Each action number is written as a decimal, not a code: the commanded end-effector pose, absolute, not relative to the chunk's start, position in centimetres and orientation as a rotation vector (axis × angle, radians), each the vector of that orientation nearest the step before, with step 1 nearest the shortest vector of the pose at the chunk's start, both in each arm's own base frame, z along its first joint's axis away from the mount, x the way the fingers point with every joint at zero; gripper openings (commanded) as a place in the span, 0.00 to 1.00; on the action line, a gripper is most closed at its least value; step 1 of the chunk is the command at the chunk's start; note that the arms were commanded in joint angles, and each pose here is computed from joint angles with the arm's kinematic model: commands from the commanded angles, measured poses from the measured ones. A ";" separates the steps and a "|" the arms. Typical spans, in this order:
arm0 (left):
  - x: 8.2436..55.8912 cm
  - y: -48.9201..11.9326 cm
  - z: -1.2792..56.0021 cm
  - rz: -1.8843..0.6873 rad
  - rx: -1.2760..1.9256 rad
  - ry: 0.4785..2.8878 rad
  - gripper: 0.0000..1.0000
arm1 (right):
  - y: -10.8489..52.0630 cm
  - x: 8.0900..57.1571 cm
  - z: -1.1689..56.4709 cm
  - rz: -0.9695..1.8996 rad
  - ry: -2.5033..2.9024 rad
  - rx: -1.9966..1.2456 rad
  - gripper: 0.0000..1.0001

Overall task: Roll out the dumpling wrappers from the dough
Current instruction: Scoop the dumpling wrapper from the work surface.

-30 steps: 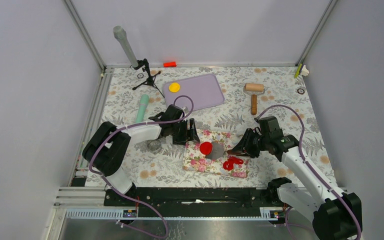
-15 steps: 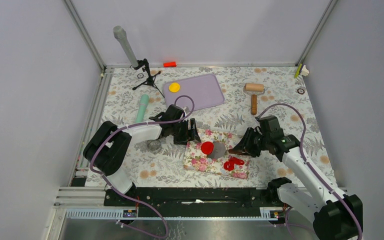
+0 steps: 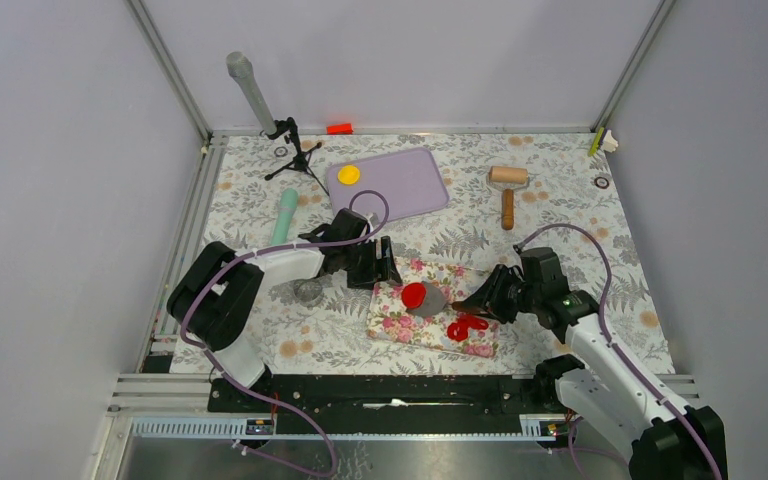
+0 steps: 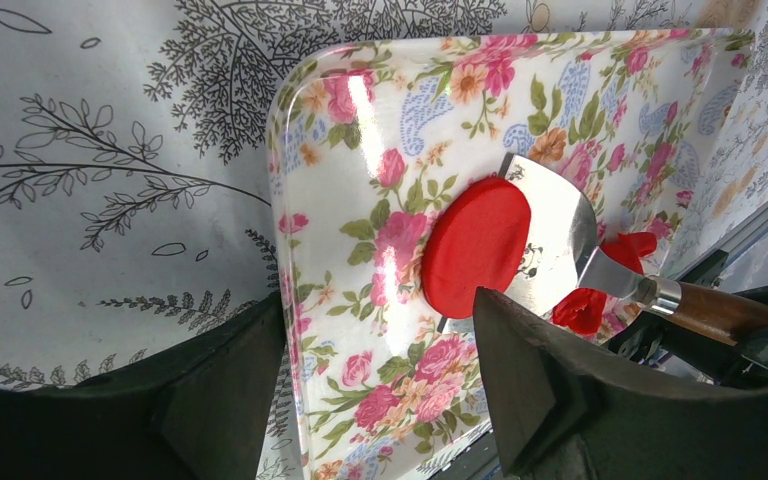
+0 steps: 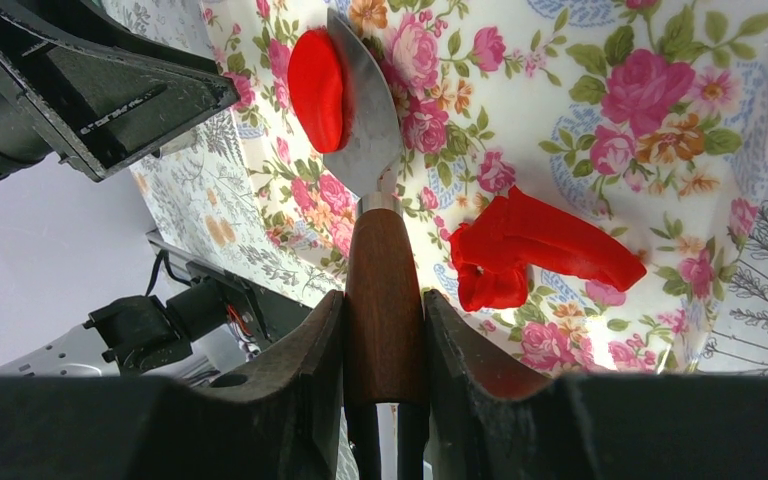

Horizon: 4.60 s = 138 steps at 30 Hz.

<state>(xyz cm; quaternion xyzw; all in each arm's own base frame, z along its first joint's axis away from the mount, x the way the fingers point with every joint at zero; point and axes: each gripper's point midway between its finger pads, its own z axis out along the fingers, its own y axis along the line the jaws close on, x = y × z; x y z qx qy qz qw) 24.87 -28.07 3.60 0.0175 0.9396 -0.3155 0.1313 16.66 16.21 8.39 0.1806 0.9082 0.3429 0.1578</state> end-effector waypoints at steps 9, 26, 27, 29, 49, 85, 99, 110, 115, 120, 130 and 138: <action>25.4 -29.1 4.2 -0.952 0.084 2.712 0.72 | 15.2 16.1 4.8 0.895 2.613 0.609 0.00; 25.5 -28.7 4.0 -0.920 0.084 2.718 0.72 | 13.6 15.5 6.4 0.758 2.648 0.599 0.00; 25.5 -28.7 4.0 -0.918 0.083 2.718 0.72 | 13.5 15.5 6.5 0.745 2.651 0.600 0.00; 25.4 -28.6 3.8 -0.913 0.079 2.721 0.71 | 13.2 15.4 6.5 0.716 2.657 0.606 0.00; 25.2 -28.0 2.8 -0.882 0.073 2.751 0.68 | 11.0 16.5 8.6 0.533 2.628 0.545 0.00; 25.0 -31.0 3.1 -0.658 0.255 2.740 0.69 | 10.7 16.7 9.7 0.509 2.617 0.562 0.00; 25.3 -29.5 0.8 -0.374 0.177 2.807 0.00 | 11.5 17.0 9.4 0.566 2.614 0.579 0.00; 26.4 -26.1 1.3 -0.348 0.125 2.796 0.00 | 10.6 16.4 9.2 0.518 2.595 0.618 0.00; 26.1 -26.5 1.2 -0.397 0.145 2.812 0.00 | 10.3 16.2 9.1 0.505 2.587 0.631 0.00; 25.9 -27.2 1.4 -0.456 0.184 2.807 0.00 | 11.2 16.2 8.0 0.580 2.586 0.650 0.00; 25.6 -27.5 1.6 -0.493 0.217 2.809 0.00 | 11.2 16.8 5.9 0.624 2.490 0.769 0.00; 25.4 -27.8 1.5 -0.513 0.225 2.813 0.00 | 11.4 16.7 3.9 0.674 2.446 0.827 0.00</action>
